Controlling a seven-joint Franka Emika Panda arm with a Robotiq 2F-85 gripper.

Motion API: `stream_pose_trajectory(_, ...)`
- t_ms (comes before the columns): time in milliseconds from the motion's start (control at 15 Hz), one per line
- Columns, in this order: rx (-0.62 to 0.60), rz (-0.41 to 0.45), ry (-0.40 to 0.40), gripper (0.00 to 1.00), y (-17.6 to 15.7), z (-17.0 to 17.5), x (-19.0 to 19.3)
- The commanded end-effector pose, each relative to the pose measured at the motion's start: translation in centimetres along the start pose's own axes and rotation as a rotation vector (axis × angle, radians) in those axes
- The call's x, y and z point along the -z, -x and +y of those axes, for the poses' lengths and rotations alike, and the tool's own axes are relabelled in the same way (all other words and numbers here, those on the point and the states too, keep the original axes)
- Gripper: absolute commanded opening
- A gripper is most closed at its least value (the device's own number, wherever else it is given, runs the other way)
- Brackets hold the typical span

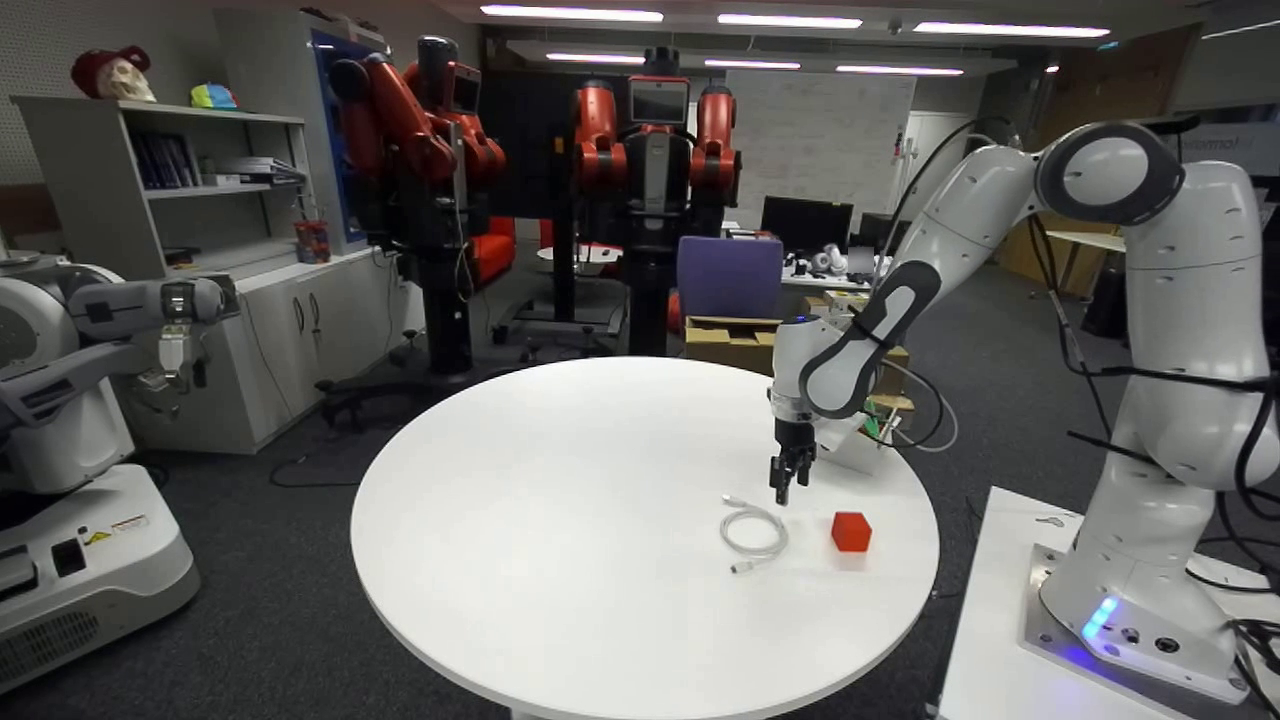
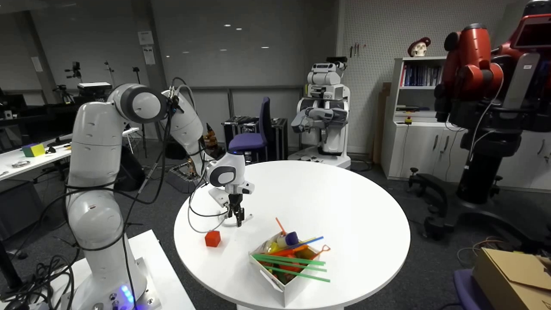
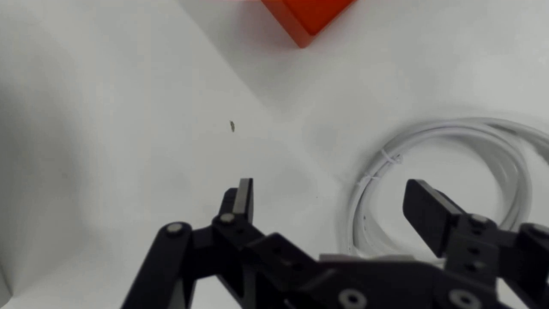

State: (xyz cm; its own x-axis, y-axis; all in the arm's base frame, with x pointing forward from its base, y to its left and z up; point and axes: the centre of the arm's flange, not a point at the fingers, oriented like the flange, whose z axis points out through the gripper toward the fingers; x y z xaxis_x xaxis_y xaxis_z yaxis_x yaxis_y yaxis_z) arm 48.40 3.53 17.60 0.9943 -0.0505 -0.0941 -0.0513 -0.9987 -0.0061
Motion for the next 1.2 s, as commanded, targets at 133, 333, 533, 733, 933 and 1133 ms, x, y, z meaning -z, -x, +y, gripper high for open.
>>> stream_pose_trajectory(133,-0.005,-0.001,0.003,0.93,-2.1,-0.9,-1.4)
stream_pose_trajectory(333,-0.003,0.001,0.01,0.93,-2.4,-1.1,-2.1)
stream_pose_trajectory(533,-0.002,0.002,0.015,0.94,-2.6,-1.5,-2.4)
stream_pose_trajectory(733,-0.005,0.013,0.022,0.95,-2.9,-2.0,-2.6)
stream_pose_trajectory(933,-0.01,0.027,0.04,0.9,-3.1,-2.4,-3.1)
stream_pose_trajectory(1133,-0.013,0.05,0.056,0.88,-3.3,-2.6,-3.6)
